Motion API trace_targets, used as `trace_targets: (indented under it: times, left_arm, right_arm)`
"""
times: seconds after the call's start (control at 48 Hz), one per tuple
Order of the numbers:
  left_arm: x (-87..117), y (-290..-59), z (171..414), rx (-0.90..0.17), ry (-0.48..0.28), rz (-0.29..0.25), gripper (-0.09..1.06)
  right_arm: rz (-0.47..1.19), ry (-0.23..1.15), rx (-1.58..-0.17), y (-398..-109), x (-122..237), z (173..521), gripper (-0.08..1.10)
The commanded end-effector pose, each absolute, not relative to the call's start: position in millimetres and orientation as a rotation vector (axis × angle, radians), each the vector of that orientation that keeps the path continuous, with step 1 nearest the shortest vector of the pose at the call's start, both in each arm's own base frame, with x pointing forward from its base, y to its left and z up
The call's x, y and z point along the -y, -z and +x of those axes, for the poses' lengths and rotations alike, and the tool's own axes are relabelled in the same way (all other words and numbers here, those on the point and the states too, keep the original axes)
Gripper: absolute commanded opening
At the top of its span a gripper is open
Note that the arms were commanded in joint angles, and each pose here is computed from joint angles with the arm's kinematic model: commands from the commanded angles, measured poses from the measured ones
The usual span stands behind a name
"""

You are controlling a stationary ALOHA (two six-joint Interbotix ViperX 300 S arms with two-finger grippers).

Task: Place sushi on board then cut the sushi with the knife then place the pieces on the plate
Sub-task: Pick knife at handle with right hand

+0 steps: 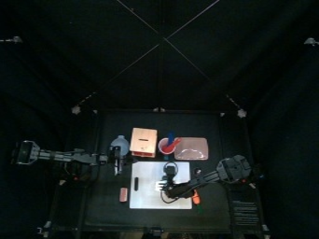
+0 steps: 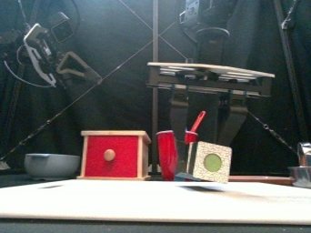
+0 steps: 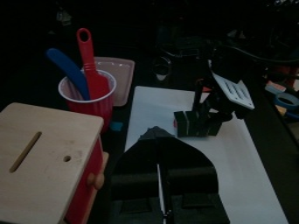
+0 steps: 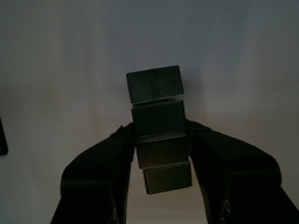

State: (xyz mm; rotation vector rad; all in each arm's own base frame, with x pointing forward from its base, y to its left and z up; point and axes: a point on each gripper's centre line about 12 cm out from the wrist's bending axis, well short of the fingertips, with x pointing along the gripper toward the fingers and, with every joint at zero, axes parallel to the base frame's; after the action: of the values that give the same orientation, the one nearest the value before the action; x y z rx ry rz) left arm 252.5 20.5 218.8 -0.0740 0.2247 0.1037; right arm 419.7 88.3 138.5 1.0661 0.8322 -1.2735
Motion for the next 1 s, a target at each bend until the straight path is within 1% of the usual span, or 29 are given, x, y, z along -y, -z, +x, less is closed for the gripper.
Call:
trace_targets:
  times: [0.021, 0.083, 0.312, 0.417, 0.479, 0.625, 0.708, 0.854, 1.0]
  left_arm:
    - [-23, -223, 254, -0.209, -0.111, -0.070, -0.03]
    - [-24, -222, 254, -0.212, -0.114, -0.071, -0.03]
    - [-24, -219, 252, -0.220, -0.116, -0.073, -0.03]
    - [-24, -219, 252, -0.221, -0.118, -0.071, -0.03]
    - [-24, -218, 251, -0.224, -0.118, -0.071, -0.03]
    - [-25, -217, 251, -0.226, -0.119, -0.072, -0.03]
    - [-25, -217, 251, -0.226, -0.119, -0.072, -0.03]
    - [-26, -217, 251, -0.226, -0.127, -0.074, -0.03]
    - [-27, -218, 251, -0.224, -0.129, -0.080, -0.03]
  right_arm:
    - [1.107, 1.247, -0.808, -156, -90, 425, 0.69]
    - [1.105, 1.247, -0.810, -155, -90, 425, 0.71]
    - [1.094, 1.250, -0.812, -151, -90, 424, 0.90]
    - [1.099, 1.240, -0.816, -150, -90, 426, 0.94]
    - [1.096, 1.234, -0.811, -152, -89, 427, 0.94]
    - [1.084, 1.203, -0.793, -169, -86, 424, 0.94]
    - [1.053, 1.169, -0.806, -178, -85, 420, 0.94]
    - [0.959, 1.072, -0.865, -200, -77, 404, 0.94]
    - [0.874, 0.974, -0.887, -228, -55, 392, 0.94]
